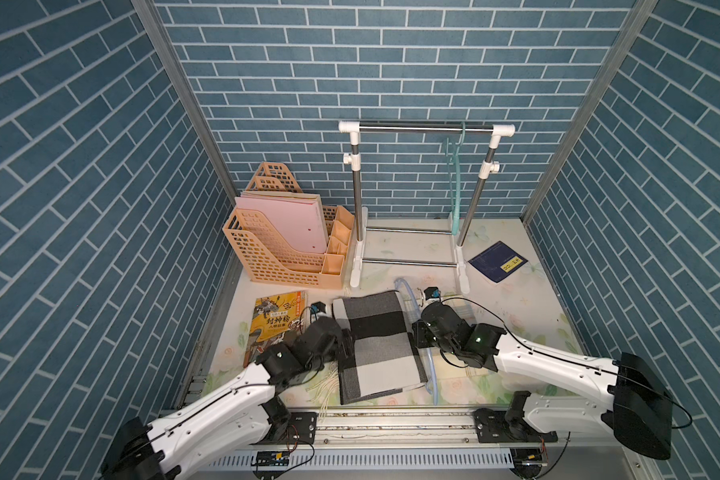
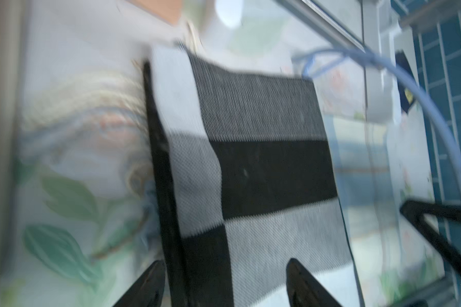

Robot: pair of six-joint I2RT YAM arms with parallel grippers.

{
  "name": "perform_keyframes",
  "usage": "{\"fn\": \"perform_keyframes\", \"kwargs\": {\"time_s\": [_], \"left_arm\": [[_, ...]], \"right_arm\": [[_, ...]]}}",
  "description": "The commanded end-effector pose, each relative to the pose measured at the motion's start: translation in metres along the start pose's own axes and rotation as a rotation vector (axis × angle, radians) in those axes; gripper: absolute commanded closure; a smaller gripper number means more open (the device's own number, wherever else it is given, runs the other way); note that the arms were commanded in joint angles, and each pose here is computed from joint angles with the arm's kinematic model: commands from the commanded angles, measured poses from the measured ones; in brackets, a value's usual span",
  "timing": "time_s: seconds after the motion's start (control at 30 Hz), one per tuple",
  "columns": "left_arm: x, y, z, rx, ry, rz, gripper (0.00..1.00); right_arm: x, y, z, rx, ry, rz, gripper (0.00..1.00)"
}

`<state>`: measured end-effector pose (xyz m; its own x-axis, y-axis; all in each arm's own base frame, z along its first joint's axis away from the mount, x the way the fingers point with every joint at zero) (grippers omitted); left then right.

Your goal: Hang the scarf on the hanger

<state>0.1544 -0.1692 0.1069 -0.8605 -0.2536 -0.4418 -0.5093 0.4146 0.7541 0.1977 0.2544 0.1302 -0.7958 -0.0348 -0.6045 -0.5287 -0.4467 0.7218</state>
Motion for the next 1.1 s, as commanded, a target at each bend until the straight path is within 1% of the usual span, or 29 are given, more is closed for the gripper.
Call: {"fn": "perform_keyframes", "kwargs": {"time_s": [0.0,0.13,0.2,0.33,0.4,0.47,0.57,0.63,0.73,0.77,0.83,1.0,1.07], "left_arm": [[0.040,0.004,0.025,-0.106,0.099,0.056,0.30],[0.068,0.007,-0.002,-0.060,0.020,0.118,0.31],[0.077,0.004,-0.013,-0.073,-0.031,0.141,0.31],[0.090,-0.003,-0.004,-0.149,-0.062,0.168,0.32],[0.093,-0.003,0.009,-0.176,-0.045,0.172,0.32],[0.095,-0.004,0.019,-0.163,-0.019,0.175,0.35],[0.097,-0.006,0.023,-0.143,0.004,0.171,0.49],[0.099,-0.009,0.027,-0.154,-0.001,0.178,0.64],[0.100,-0.010,0.036,-0.198,-0.017,0.174,0.95],[0.099,-0.010,0.038,-0.204,-0.018,0.168,1.00],[0.093,-0.005,0.042,-0.221,-0.005,0.142,1.00],[0.063,0.021,0.058,-0.278,0.084,0.014,1.00],[0.055,0.029,0.064,-0.295,0.107,-0.011,1.00]], "right_arm": [[0.014,-0.004,-0.016,0.056,0.046,0.052,1.00],[0.014,-0.006,-0.014,0.055,0.048,0.056,1.00],[0.013,-0.007,-0.013,0.055,0.047,0.057,1.00],[0.010,-0.004,-0.011,0.049,0.042,0.051,1.00],[0.010,-0.003,-0.012,0.048,0.039,0.048,1.00],[0.010,-0.001,-0.013,0.046,0.037,0.042,1.00],[0.011,0.000,-0.014,0.045,0.035,0.039,1.00],[0.012,0.001,-0.015,0.045,0.035,0.040,1.00],[0.011,0.002,-0.015,0.045,0.036,0.035,1.00],[0.010,0.002,-0.014,0.043,0.035,0.033,1.00],[0.008,0.004,-0.014,0.042,0.035,0.029,1.00],[0.005,0.008,-0.018,0.067,0.037,0.017,1.00],[0.006,0.009,-0.021,0.084,0.041,0.020,1.00]]}}
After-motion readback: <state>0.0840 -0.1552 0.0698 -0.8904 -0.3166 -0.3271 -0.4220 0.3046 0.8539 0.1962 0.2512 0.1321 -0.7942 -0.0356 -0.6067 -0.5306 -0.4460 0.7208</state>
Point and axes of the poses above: each gripper's point midway between its finger pads, its own y axis back along the fingers, its own z axis along the line the jaws close on, x = y × z, the point moved 2 cm from there along y, back along the fingers
